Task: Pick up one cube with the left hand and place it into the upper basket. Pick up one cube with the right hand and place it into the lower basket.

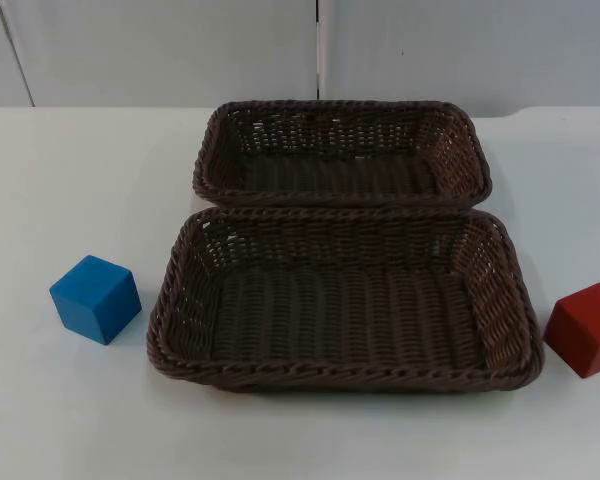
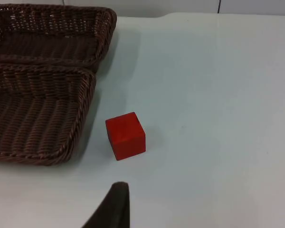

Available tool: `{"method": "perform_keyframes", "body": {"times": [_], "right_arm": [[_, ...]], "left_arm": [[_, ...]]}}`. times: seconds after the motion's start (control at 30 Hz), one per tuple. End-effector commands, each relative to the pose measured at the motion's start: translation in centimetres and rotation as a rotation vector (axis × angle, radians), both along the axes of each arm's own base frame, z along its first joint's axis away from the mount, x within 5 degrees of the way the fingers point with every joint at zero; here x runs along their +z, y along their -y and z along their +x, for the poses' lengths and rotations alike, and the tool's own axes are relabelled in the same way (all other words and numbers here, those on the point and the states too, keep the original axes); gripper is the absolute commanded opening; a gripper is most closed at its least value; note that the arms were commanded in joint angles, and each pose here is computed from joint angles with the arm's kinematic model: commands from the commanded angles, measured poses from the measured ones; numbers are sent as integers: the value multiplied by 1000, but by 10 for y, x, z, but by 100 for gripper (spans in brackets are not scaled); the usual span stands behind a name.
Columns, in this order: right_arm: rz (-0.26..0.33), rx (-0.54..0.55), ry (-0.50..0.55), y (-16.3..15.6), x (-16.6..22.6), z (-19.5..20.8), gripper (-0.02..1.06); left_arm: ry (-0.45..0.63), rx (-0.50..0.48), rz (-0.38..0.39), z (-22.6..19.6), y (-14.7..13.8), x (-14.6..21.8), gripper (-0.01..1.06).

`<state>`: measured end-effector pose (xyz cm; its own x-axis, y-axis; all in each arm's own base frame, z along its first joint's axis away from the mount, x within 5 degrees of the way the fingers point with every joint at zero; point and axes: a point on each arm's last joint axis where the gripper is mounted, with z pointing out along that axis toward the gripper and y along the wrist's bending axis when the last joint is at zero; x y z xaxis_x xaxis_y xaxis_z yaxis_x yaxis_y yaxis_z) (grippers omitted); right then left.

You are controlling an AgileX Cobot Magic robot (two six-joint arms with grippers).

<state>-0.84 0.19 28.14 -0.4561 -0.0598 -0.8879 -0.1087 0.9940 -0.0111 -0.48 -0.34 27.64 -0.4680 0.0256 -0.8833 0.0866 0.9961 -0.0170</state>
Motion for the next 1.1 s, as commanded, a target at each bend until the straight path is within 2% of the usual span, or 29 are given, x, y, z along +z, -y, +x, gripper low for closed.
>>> {"method": "perform_keyframes", "body": {"times": [0.0,1.07], "right_arm": [[1,-10,4,0,-1,1,105],[1,-10,4,0,-1,1,105]], "left_arm": [[-5,9,1,0,0,-2,105],[-5,9,1,0,0,-2,105]]}}
